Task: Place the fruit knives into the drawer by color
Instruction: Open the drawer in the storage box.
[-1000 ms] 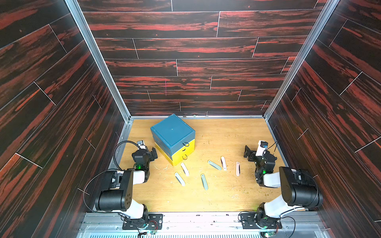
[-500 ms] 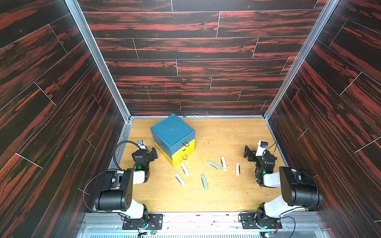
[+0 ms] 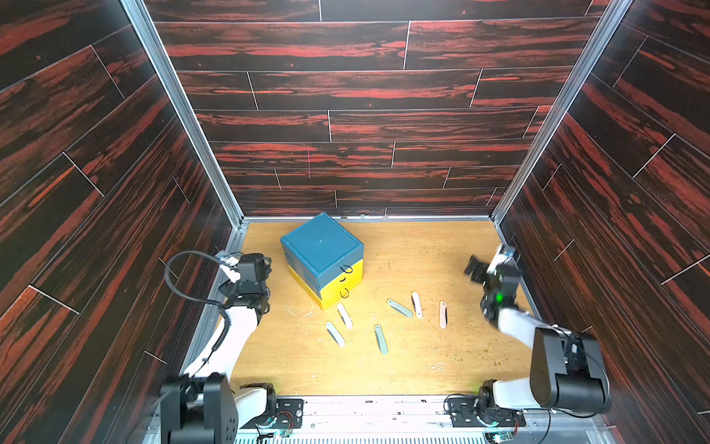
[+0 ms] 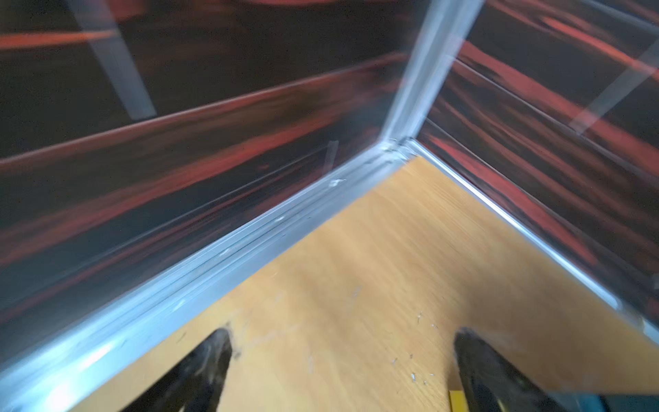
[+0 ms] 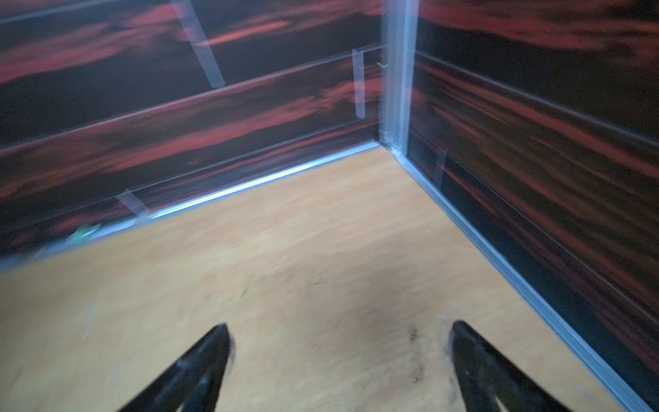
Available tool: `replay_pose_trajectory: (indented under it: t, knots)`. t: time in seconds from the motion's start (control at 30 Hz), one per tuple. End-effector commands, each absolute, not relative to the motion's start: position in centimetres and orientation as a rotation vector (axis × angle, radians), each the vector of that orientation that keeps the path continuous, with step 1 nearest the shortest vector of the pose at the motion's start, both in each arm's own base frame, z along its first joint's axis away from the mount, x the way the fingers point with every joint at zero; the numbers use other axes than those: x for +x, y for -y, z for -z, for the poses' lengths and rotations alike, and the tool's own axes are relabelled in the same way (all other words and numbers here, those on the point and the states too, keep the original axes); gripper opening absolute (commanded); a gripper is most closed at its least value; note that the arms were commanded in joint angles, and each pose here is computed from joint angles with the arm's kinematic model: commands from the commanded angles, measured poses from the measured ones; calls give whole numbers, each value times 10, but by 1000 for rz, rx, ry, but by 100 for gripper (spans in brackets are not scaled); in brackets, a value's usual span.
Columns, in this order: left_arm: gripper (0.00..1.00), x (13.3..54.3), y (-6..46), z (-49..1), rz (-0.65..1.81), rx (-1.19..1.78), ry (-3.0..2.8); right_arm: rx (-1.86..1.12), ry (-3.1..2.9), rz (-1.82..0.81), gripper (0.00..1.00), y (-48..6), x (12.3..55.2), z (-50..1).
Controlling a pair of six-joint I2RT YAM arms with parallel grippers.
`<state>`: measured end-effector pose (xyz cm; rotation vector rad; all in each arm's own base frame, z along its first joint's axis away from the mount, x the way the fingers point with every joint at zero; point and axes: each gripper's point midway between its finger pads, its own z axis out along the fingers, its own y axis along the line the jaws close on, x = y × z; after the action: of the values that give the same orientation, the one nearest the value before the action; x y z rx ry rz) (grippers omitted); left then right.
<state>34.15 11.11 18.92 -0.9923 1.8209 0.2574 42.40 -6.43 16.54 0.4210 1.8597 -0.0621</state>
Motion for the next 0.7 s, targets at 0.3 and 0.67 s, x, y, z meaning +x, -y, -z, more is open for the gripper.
replay_pose_trajectory:
  t: [0.3,0.67]
  knots:
    - [100,303,-50,-215,123,-829,-1972,517,-2278,-208,98,12,405,-144]
    - [100,313,-15,-267,326,-712,-2034,219,-2290,-506,98,-69,387,-200]
